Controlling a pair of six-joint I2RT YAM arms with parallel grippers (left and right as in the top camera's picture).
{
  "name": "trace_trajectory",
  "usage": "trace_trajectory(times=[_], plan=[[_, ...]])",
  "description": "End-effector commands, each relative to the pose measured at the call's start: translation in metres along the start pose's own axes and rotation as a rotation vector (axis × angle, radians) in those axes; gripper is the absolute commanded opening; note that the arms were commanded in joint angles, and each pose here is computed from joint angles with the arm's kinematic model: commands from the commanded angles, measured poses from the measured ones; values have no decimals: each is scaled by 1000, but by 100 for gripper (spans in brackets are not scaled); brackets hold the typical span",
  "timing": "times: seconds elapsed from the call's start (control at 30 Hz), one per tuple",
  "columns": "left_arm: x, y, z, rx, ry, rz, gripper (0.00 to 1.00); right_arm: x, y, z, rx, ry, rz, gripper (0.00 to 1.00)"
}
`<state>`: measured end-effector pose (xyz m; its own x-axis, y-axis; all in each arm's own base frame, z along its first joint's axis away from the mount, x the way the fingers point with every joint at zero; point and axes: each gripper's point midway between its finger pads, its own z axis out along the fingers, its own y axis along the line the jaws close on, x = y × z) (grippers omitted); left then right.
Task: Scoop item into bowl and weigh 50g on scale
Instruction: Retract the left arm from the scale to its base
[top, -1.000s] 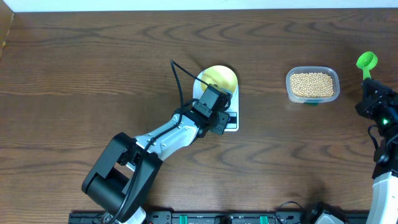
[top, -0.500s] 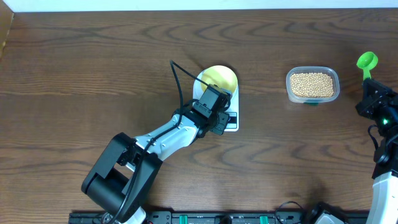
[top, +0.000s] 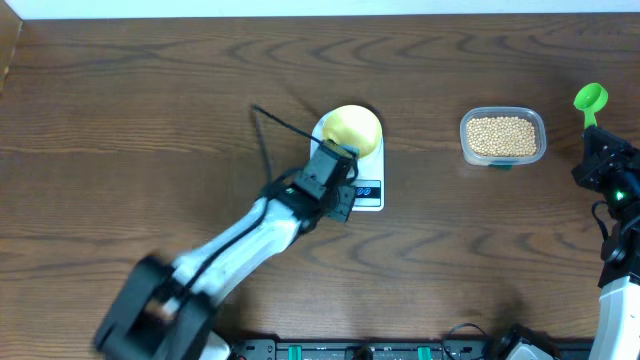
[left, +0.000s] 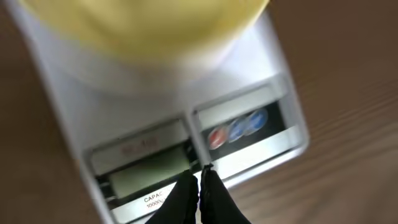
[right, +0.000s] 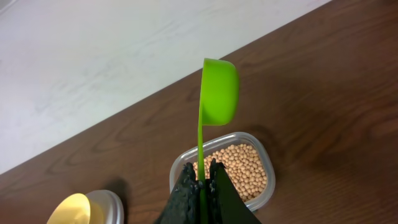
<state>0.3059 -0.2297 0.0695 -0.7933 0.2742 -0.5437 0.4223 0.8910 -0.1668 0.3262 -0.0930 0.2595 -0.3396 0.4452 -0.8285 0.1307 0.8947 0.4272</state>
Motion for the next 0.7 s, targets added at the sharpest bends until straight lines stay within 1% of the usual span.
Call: trace_trajectory(times=[0.0,0.07,0.13,0.2,0.3,0.33,0.37,0.4,0.47,0.5,0.53,0.57,0.6,0.63,0.67], plan=[[-50,-5,-62,25,-221,-33,7,-5,5,-1,-6,-9,-24,1],[-69,0,-99,31,-328,-51,7,-5,5,-1,-6,-9,-24,1],[-80,18,-131,-9,-417,-85,7,-5,5,-1,-6,-9,-24,1],[-84,44,-160,-84,-488,-134,7,-5,5,-1,-6,-8,-23,1],[-78,93,-203,-236,-566,-232,8,-3,4,-1,-4,-1,-19,1],[-74,105,-212,-273,-578,-256,9,-3,4,-1,-4,1,-18,1],[-69,118,-221,-314,-587,-284,17,-2,4,-1,-3,4,-16,1],[-62,131,-230,-360,-592,-315,22,-1,4,-1,-2,7,-15,1],[-50,149,-240,-418,-587,-363,22,-1,3,-1,-1,7,-14,1],[-44,157,-243,-441,-578,-384,25,-1,3,-1,1,7,-14,1],[-37,165,-245,-467,-563,-407,37,-1,2,-1,7,5,-14,1],[-31,171,-246,-485,-545,-426,54,-2,0,-1,18,3,-14,1],[-24,176,-245,-501,-524,-442,67,-2,-3,-1,32,1,-14,1],[-18,180,-244,-514,-502,-456,98,-3,-6,-1,52,-4,-14,1],[-13,184,-242,-524,-481,-467,98,-4,-11,-1,81,-11,-14,1]])
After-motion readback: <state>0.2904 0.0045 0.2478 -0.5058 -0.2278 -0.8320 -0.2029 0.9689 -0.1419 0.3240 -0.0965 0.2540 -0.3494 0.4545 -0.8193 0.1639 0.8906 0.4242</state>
